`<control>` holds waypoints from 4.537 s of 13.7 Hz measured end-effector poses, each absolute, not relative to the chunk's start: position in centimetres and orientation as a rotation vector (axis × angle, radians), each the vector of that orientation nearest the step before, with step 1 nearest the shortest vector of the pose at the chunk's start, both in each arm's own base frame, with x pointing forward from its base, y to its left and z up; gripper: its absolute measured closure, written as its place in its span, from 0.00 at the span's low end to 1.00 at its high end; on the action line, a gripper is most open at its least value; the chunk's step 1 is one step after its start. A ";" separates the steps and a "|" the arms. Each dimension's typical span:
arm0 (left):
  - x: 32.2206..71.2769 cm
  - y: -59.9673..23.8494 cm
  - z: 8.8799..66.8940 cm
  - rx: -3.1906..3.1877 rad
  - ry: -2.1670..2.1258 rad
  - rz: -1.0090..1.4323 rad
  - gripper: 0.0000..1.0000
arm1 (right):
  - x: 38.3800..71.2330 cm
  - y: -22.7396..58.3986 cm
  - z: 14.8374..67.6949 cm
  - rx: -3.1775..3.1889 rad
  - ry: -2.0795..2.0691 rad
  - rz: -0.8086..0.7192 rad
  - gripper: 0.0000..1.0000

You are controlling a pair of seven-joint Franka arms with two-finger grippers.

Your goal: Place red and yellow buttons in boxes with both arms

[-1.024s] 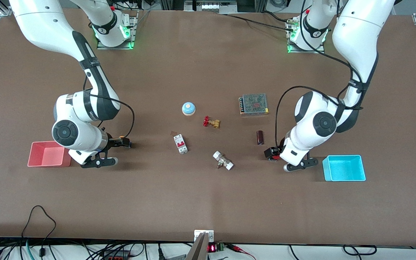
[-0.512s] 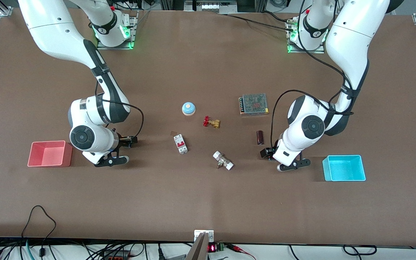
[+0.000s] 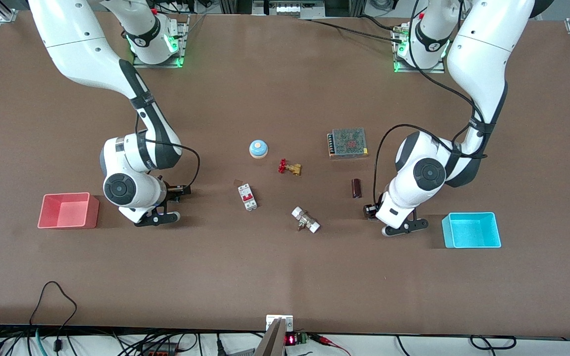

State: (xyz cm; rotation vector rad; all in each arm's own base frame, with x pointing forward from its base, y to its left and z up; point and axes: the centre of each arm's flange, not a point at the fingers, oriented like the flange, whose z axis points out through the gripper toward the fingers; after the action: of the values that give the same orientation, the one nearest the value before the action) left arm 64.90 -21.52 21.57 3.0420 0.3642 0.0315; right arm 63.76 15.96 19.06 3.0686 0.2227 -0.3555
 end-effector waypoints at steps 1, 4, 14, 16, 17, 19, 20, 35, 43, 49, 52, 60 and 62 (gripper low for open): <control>64.8 -21.8 21.6 3.042 0.363 0.031 0.41 | 63.7 16.0 19.0 3.068 0.222 -0.357 0.00; 64.6 -22.3 21.6 3.041 0.374 0.030 0.52 | 63.7 15.8 19.0 3.066 0.218 -0.365 0.04; 66.7 -18.9 26.2 3.057 0.440 0.106 0.65 | 65.1 15.7 22.0 3.082 0.208 -0.274 0.59; 67.6 -16.1 28.7 3.079 0.444 0.141 0.65 | 66.9 14.3 26.9 3.096 0.167 -0.158 0.59; 68.0 -14.5 29.6 3.095 0.428 0.136 0.65 | 67.7 12.7 29.3 3.099 0.128 -0.114 0.59; 69.0 -11.0 30.9 3.119 0.375 0.120 0.65 | 68.9 7.4 32.6 3.090 0.026 -0.058 0.59; 69.4 -8.7 31.5 3.128 0.341 0.121 0.65 | 69.2 4.2 33.1 3.086 -0.010 -0.052 0.59; 69.9 5.0 23.0 3.152 0.156 0.047 0.65 | 67.8 -13.3 27.1 3.054 0.213 -0.218 0.59; 70.1 5.6 22.8 3.150 0.170 0.070 0.25 | 67.7 -14.7 23.6 3.055 0.234 -0.229 0.59; 71.3 5.4 30.4 3.146 0.163 0.246 0.00 | 67.9 -14.7 22.0 3.053 0.252 -0.212 0.59; 70.7 4.5 36.0 3.146 0.142 0.289 0.00 | 67.8 -14.6 21.1 3.053 0.255 -0.215 0.59; 64.3 1.2 52.6 3.174 -0.016 0.293 0.00 | 69.0 -15.2 22.4 3.045 0.248 -0.144 0.13; 62.4 0.4 55.5 3.181 -0.031 0.286 0.00 | 69.6 -15.1 24.0 3.047 0.242 -0.106 0.00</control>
State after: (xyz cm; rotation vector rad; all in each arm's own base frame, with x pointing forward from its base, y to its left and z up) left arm 62.41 0.35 55.48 3.1809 -0.0312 0.2864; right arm 69.58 -15.14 24.01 3.0475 0.2419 -0.1061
